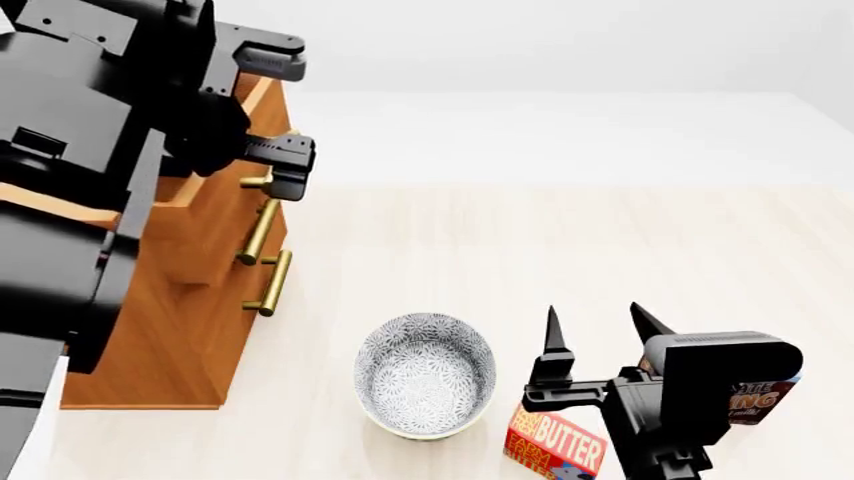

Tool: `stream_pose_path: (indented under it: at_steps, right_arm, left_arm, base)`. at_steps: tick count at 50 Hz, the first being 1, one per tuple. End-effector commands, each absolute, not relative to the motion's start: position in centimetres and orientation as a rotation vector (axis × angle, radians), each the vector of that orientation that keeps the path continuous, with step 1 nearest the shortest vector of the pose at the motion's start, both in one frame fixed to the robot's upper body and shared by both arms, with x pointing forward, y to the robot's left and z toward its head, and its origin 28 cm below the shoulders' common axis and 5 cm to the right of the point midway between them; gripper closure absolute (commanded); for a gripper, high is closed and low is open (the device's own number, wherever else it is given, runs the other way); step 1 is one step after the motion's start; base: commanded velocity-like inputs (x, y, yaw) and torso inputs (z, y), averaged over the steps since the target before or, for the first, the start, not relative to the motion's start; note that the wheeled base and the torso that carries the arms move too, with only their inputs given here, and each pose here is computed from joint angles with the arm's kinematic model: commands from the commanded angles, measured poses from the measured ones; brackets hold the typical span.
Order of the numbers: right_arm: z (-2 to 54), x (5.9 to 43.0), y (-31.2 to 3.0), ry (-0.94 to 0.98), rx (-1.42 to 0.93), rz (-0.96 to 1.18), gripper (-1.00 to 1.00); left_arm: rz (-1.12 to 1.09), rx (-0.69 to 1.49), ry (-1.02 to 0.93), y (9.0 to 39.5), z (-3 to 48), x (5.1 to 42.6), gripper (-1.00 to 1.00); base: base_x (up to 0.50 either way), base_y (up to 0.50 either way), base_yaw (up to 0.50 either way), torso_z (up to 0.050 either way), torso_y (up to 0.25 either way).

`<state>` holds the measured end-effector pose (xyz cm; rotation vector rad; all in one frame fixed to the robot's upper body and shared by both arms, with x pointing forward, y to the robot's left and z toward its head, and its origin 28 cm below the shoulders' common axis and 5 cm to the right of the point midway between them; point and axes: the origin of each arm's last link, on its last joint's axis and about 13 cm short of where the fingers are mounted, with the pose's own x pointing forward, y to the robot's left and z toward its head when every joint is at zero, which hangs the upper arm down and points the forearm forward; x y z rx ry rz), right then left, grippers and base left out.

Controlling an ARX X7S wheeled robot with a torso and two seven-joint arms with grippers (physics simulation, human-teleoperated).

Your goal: Put the butter at the back in the top drawer of the cabinet and close it.

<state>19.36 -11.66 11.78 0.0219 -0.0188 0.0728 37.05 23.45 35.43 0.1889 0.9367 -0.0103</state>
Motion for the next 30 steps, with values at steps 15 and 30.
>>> stream_pose_path:
  at_steps: [15, 30]
  right_arm:
    - [11.9, 19.3, -11.7, -0.021, 0.023, 0.072, -1.00]
    - [12.0, 18.9, -12.1, -0.027, 0.032, 0.052, -1.00]
  left_arm:
    - [-0.232, 0.140, 0.937, 20.8, 35.8, 36.2, -1.00]
    - [-0.287, 0.196, 0.941, 18.2, 35.3, 35.7, -1.00]
  base:
    - [0.00, 0.00, 0.00, 0.000, 0.000]
    - [0.00, 0.00, 0.00, 0.000, 0.000]
